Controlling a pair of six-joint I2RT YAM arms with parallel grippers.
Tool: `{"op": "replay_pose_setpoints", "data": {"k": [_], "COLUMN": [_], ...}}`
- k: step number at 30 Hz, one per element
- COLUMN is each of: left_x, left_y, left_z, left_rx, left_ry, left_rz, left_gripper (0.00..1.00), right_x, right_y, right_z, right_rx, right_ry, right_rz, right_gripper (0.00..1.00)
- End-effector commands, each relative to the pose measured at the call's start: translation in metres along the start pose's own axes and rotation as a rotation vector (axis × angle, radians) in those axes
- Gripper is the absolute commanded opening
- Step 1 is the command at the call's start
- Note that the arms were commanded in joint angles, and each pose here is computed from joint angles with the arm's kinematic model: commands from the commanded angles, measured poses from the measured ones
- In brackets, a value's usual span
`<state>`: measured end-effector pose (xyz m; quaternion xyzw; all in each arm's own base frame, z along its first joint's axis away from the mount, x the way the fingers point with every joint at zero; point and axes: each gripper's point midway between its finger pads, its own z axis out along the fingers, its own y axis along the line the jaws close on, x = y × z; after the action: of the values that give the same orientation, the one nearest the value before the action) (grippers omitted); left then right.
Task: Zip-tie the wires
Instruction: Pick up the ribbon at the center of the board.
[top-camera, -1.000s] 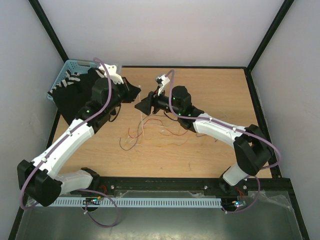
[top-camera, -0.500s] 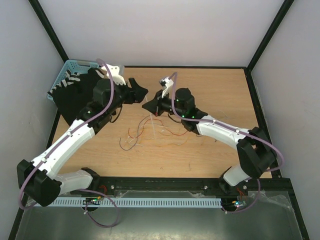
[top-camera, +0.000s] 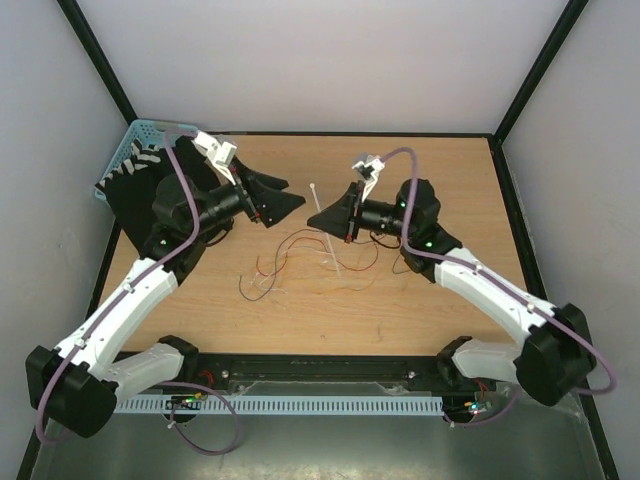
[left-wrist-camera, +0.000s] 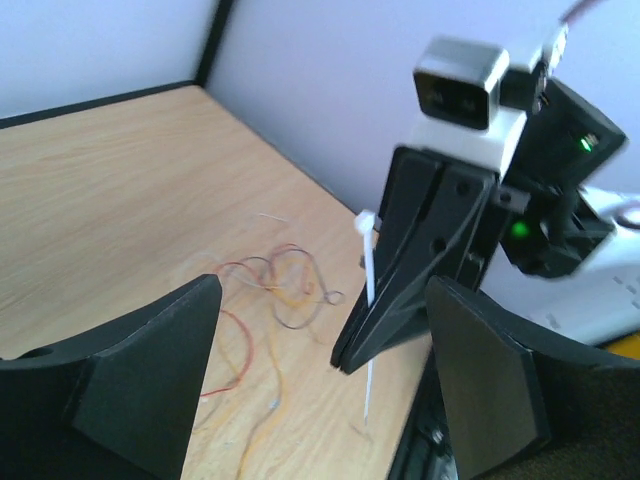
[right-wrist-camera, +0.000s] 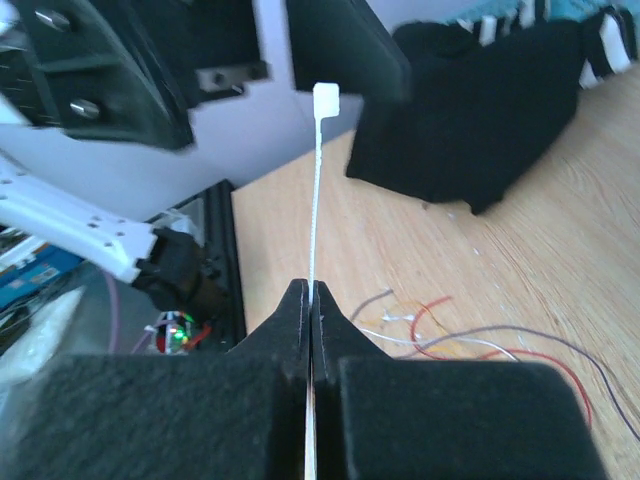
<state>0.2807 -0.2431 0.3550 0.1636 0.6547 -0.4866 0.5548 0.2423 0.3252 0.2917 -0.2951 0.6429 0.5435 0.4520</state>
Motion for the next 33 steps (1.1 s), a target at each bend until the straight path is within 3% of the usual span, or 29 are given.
{"op": "replay_pose_setpoints", "data": {"k": [1,9,23,29,33], "left_x": [-0.021,-0.018,0.003,0.004,0.001], "left_y": [-0.070,-0.131,-0.127,-0.125,-0.127], "left_z": [-0.016,-0.032,-0.006,-0.002,-0.002], "left_rx": [0.315,0.576,0.578,0.562,0.571], "left_ry": [-0.061,-0.128,-0.098,-0.113,-0.134], "left_rz": [0.121,0.209,0.165,0.160,0.175], "left_gripper": [0.85,0.84,0.67,0.43,0.17], "right_x": [-0.017,-0.035,-0.027,-0.022,-0.022], "right_y": [0.049,0.083,0.109,0.104,0.099], "right_z": [-0.021,-0.038,-0.032,-0.028,-0.027], "right_rx": [-0.142,-0.227,-0.313,-0.297,-0.272], "right_ry": [-0.018,-0.065,-0.056,-0.053,-0.062], "right_rz": [-0.030,-0.029,-0.020,-0.017,-0.015], "right_gripper": [0.00,0.00,0.00,0.00,0.00]}}
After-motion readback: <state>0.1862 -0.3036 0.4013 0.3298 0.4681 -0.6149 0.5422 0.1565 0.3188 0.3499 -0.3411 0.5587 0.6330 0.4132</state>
